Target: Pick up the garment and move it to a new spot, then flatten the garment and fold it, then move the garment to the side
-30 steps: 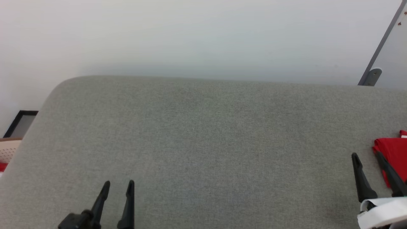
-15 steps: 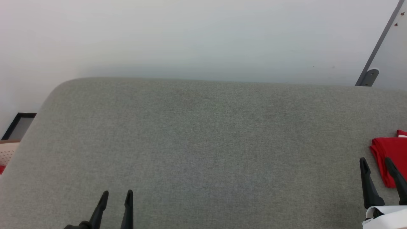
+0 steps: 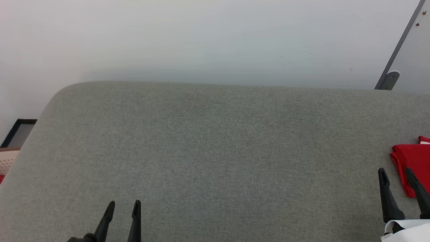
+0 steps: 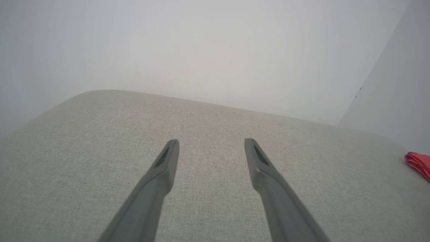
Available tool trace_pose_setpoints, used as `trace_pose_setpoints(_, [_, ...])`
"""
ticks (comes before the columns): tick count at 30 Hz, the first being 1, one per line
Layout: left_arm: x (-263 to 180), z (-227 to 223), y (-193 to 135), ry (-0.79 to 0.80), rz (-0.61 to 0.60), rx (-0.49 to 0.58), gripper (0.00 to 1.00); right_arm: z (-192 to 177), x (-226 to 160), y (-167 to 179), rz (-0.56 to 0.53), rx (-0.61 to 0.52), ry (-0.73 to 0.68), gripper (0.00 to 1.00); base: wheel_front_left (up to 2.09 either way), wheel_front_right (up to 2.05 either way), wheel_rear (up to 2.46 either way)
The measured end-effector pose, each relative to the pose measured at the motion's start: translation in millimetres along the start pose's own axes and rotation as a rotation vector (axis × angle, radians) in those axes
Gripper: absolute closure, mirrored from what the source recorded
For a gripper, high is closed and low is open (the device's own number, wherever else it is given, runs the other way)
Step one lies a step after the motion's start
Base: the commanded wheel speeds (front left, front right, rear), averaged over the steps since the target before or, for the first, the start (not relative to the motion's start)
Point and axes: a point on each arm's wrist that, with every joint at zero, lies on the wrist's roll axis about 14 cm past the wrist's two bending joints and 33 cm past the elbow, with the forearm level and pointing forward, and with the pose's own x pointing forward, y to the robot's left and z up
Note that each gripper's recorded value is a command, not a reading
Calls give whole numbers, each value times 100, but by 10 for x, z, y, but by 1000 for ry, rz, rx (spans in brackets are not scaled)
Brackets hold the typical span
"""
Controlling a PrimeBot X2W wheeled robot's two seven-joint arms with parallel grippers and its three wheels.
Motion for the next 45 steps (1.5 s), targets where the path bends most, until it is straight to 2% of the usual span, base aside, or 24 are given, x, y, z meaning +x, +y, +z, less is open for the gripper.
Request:
trace_pose_setpoints(16, [-1,-2,14,-1,8,-17,0,0,9,61,11,12,0,0,0,0,0])
trace_pose_setpoints(17, [2,3,15,-2,9,-19,100,-4,9,67,12,14,1,100,0,0,0])
trace_pose_setpoints(22, [-56,-168,24,51,22,-35,100,-210,-66,76,-9,46,59,100,0,0,0])
trace_pose_setpoints(45, [110,-210,110,74,105,-404,100,-344,-62,-8,-122,435,98,100,0,0,0])
